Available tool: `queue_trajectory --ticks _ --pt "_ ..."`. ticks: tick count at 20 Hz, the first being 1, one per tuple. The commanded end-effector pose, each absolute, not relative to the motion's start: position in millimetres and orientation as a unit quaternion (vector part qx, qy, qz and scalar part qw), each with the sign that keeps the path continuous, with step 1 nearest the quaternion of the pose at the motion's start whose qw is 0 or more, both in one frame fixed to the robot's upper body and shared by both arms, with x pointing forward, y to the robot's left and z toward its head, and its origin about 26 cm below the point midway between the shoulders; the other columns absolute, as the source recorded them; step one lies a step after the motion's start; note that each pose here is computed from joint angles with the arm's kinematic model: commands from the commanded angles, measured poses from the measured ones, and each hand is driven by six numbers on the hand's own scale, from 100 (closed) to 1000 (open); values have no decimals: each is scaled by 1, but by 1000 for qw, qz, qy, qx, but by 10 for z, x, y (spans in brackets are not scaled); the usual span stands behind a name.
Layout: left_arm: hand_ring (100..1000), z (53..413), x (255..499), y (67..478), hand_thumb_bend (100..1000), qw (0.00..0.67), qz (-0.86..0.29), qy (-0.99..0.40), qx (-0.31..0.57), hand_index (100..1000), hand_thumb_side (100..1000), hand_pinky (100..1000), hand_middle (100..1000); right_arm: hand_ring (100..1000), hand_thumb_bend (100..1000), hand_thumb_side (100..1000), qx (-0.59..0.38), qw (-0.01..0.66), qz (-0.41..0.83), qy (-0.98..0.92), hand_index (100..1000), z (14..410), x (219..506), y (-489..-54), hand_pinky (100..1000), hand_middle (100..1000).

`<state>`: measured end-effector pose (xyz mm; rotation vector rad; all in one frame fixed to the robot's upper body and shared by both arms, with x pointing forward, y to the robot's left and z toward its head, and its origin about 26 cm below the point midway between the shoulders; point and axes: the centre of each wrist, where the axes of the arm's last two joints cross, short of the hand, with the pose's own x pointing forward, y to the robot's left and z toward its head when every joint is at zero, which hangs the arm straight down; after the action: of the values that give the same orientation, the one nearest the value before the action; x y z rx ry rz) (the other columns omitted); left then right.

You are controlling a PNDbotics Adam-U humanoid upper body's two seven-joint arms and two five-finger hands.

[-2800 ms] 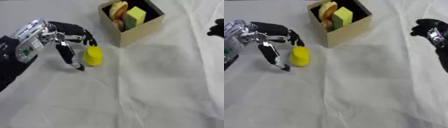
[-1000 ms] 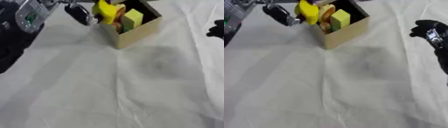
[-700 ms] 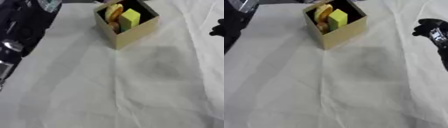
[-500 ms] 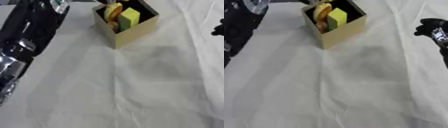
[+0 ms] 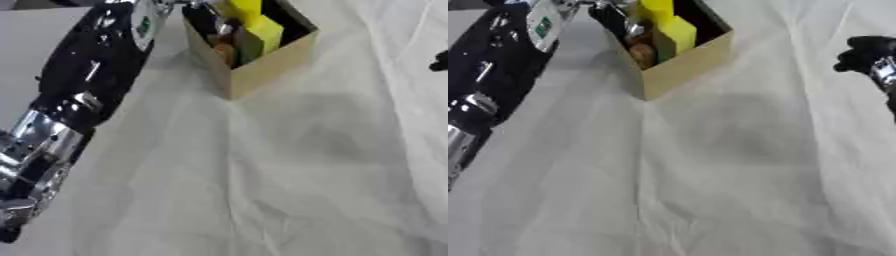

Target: Pick up objects on the table and place them in the box.

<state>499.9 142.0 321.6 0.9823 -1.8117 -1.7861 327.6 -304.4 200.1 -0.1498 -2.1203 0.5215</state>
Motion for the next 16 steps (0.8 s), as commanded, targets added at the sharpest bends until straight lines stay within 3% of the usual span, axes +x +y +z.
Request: queue_trajectory --ticks 1,3,4,11,14,16 --pt "800 3341 4991 1442 592 188 -633 -654 369 941 464 826 793 714 100 743 -67 442 222 -866 791 2116 3248 -3062 902 657" --pt "802 3341 4991 1452 630 186 -630 -656 372 951 514 825 796 713 100 737 -67 444 221 -866 791 2107 3247 -3066 901 657" --pt "793 3333 4994 1458 606 190 -627 -659 370 946 532 823 787 714 100 744 -67 445 221 -865 791 2101 3247 -3067 901 657" --pt "783 3490 4931 1522 574 206 -603 -677 368 924 497 815 774 713 100 743 -69 455 219 -861 791 2048 3238 -3089 901 657" --pt "761 3598 4855 1529 438 196 -585 -692 375 890 377 801 747 713 100 740 -69 457 217 -860 791 2030 3234 -3096 901 657" --pt "724 3712 4744 1543 257 179 -559 -715 379 838 351 785 700 713 100 735 -71 458 216 -859 791 2023 3228 -3107 901 657"
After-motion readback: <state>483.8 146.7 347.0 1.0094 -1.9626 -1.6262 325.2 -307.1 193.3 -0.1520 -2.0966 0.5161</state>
